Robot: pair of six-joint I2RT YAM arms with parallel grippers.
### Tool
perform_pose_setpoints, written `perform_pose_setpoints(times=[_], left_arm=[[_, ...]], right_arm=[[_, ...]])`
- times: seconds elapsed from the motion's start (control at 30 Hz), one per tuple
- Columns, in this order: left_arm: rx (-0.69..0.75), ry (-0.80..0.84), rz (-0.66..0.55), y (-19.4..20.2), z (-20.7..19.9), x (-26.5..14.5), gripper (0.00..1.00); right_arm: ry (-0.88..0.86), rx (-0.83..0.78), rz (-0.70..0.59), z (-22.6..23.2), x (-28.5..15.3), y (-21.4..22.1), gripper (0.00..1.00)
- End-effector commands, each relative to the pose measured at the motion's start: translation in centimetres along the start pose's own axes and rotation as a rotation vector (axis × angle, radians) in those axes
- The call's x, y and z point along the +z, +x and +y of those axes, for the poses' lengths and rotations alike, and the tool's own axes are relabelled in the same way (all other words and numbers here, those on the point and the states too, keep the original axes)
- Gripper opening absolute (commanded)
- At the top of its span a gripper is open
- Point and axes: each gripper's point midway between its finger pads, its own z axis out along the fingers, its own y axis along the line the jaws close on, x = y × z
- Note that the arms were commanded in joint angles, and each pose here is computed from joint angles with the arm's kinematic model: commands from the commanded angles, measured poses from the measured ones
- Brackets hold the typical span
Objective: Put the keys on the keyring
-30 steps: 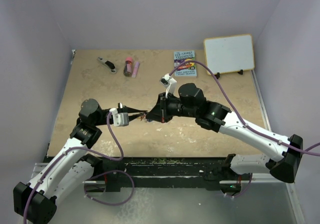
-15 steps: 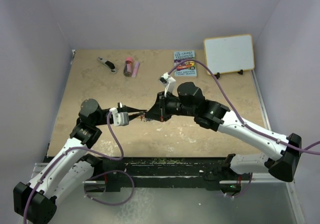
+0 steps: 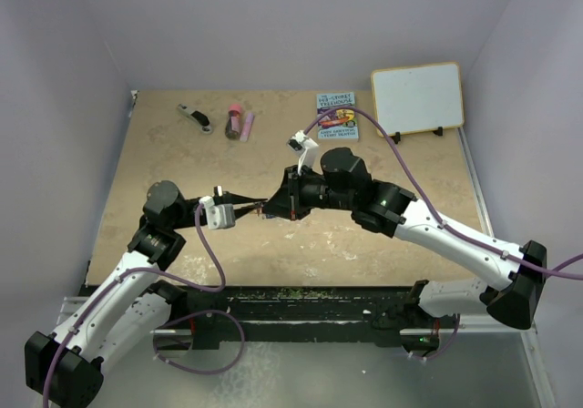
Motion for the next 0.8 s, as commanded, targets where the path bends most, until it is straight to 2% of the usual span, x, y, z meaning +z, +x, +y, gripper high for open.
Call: perform_pose_setpoints(times=[0.0,0.77], left_arm=[[0.054,0.027,-0.064,-2.0,-0.2,0.2,0.04],[0.027,0.032,-0.063,-1.6,-0.6,0.1,0.04]], right_arm=[[-0.079,-0.032,-0.113,2.9,-0.1,-3.5,0.0],[-0.069,-0.025,-0.171,3.0,-0.2,-4.9,0.0]])
